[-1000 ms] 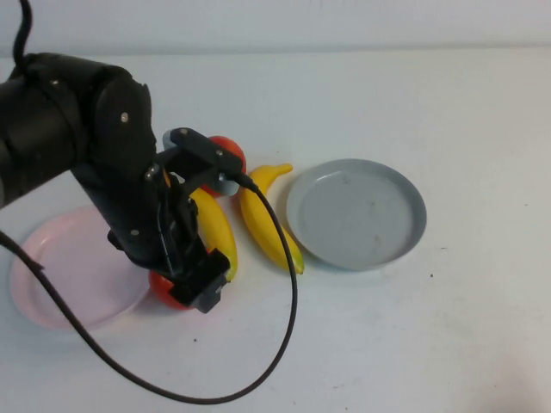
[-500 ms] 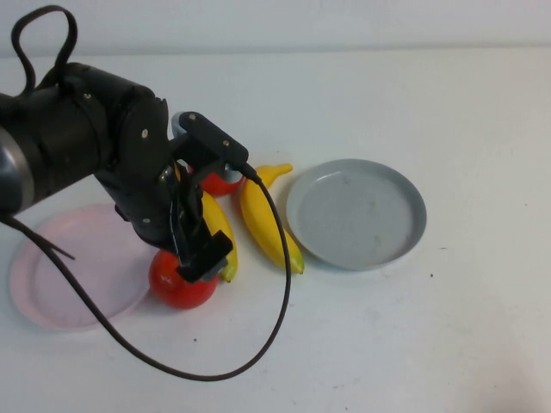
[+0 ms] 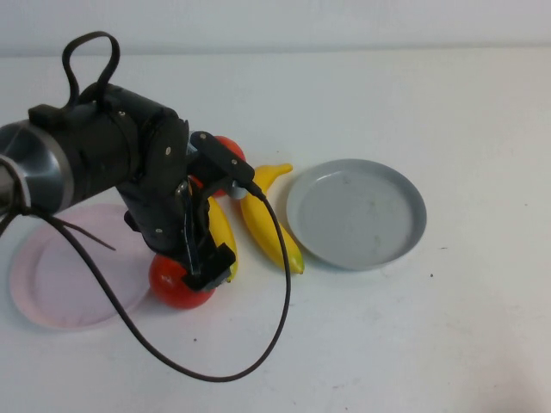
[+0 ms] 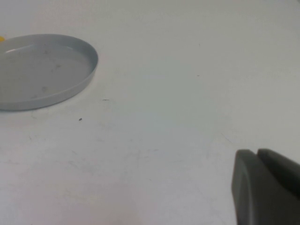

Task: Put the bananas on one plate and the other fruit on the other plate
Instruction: Put one type of fruit in the left plate

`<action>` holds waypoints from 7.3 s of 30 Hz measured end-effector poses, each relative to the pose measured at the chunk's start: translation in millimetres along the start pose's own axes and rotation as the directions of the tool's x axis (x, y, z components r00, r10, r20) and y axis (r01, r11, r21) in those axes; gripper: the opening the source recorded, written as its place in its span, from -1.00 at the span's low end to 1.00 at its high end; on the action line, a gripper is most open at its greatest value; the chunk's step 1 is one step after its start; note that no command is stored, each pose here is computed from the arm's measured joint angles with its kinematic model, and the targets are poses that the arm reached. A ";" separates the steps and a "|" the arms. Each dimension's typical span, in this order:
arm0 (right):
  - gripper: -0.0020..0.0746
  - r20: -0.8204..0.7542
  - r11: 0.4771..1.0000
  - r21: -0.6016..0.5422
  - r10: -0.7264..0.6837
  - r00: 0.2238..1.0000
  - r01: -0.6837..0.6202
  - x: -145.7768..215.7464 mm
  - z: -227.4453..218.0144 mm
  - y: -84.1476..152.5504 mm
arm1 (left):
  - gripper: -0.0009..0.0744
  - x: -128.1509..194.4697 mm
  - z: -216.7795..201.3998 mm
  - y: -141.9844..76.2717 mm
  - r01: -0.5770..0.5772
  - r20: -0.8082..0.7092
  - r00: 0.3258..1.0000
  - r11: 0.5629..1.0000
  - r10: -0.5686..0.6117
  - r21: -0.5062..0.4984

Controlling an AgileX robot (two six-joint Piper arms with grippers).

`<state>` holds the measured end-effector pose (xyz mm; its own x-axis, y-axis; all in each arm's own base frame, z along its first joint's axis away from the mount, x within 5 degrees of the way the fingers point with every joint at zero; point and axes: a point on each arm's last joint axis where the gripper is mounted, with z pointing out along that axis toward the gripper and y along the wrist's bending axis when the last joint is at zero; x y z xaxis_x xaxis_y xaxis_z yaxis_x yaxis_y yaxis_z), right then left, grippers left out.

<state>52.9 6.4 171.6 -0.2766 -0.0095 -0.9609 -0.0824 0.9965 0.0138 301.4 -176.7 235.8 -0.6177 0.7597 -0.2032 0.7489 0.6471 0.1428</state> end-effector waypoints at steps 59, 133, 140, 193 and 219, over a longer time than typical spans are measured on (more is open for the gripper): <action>-0.99 0.000 1.000 0.000 0.000 1.000 0.000 0.0 0.0 0.0 | 0.59 93.6 -28.8 129.0 0.632 -0.017 0.771 0.768 -0.637 -0.100; -0.99 0.000 1.000 0.000 0.000 1.000 0.000 0.0 0.0 0.0 | 0.80 65.4 -17.2 121.3 0.718 -0.153 0.696 0.678 -0.701 0.158; -0.99 0.000 1.000 0.000 0.000 1.000 0.000 0.0 0.0 0.0 | 0.80 67.2 9.3 126.1 0.737 -0.226 0.673 0.667 -0.704 0.115; -0.99 0.000 1.000 0.000 0.000 1.000 0.000 0.0 0.0 0.0 | 0.07 -75.4 -28.9 73.6 0.290 0.365 0.888 0.957 -0.279 0.025; -0.99 0.000 1.000 0.000 0.000 1.000 0.000 0.0 0.0 0.0 | 0.80 -95.8 34.6 84.9 0.260 0.434 0.876 0.964 -0.212 -0.055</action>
<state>52.9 6.4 171.6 -0.2766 -0.0095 -0.9609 -0.0824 0.9965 0.0138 432.5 -196.7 233.8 -0.5956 0.5005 -0.6283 0.5477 0.8252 0.1382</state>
